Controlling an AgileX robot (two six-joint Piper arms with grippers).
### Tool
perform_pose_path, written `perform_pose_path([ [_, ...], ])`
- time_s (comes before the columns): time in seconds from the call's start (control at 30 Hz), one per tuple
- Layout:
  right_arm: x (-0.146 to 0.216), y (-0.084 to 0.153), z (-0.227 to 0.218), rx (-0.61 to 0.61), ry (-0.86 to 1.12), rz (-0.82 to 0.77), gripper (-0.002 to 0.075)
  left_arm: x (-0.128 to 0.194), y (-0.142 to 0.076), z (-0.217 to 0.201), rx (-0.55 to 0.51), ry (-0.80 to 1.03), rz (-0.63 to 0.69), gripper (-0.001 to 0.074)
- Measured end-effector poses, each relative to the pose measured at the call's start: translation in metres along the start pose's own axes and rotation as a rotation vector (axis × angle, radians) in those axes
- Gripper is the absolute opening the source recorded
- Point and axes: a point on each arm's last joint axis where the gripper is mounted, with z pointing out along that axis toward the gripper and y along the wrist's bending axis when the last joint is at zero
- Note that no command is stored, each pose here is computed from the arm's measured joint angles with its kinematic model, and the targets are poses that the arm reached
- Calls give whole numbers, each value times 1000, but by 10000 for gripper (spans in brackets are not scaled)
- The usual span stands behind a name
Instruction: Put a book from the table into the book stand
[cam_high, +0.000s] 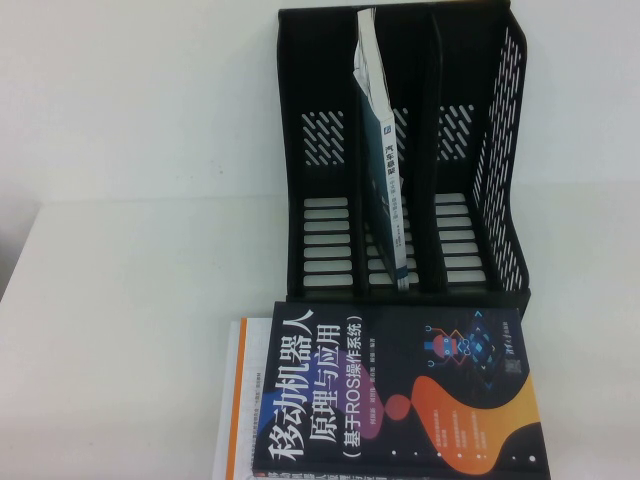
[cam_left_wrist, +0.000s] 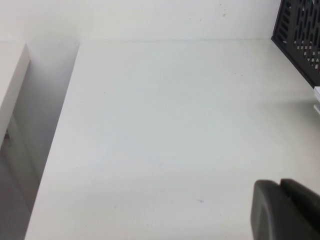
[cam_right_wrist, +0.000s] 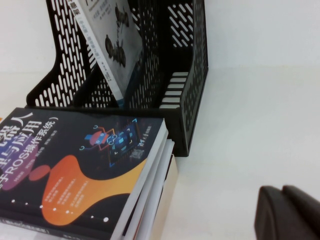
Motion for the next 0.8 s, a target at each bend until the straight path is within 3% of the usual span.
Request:
perform_pose_path([
  [0.17,6,-2,3,31,-36,-10,-2,0,0,0,0,0,0,-2],
  [0.53,59,-24,37,337,-116,43,-2,0,0,0,-1,2,0,-2],
  [0.8,67,-28,38,388,-59,86,-2,0,0,0,-1,2,0,-2],
])
